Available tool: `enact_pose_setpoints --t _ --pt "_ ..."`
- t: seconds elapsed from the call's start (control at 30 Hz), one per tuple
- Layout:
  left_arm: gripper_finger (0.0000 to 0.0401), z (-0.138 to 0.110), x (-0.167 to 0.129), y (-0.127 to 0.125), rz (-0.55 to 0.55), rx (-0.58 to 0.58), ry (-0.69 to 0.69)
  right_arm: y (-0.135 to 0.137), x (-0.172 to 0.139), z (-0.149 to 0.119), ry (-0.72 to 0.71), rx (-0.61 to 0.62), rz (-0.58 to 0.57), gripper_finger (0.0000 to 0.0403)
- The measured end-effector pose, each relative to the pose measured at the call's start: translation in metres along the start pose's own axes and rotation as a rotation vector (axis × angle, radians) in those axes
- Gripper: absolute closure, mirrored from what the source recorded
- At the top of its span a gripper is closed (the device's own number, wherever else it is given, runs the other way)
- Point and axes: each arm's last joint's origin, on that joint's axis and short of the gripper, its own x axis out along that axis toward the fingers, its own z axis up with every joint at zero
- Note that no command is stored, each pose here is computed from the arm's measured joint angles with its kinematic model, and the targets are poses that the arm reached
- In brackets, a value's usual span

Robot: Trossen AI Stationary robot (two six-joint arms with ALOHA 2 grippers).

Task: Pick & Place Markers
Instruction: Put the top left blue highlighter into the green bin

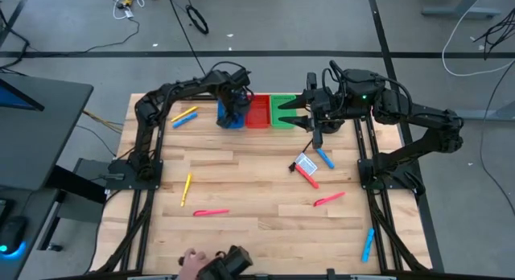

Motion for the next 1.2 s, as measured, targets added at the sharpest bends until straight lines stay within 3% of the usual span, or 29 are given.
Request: enact_pose_setpoints --t 0.27,0.57,0.97,1.2 --pt "0.0236 -0.013 -0.016 0.008 0.035 -0.174 -0.030 0.000 0.000 0.000 0.000 0.000 0.000 0.0263" --pt "0.0236 -0.019 -0.077 0.010 0.068 -0.368 -0.331 -0.001 0.000 0.000 0.008 0.000 -0.042 0.0263" --pt "0.0236 -0.012 -0.150 -0.014 0.069 -0.590 -0.564 -0.004 0.000 0.000 0.003 0.057 -0.086 0.0263" --pt "0.0236 -0.004 -0.195 -0.035 -0.007 -0.594 -0.784 -0.010 -0.001 -0.001 -0.001 0.159 -0.110 0.0263"
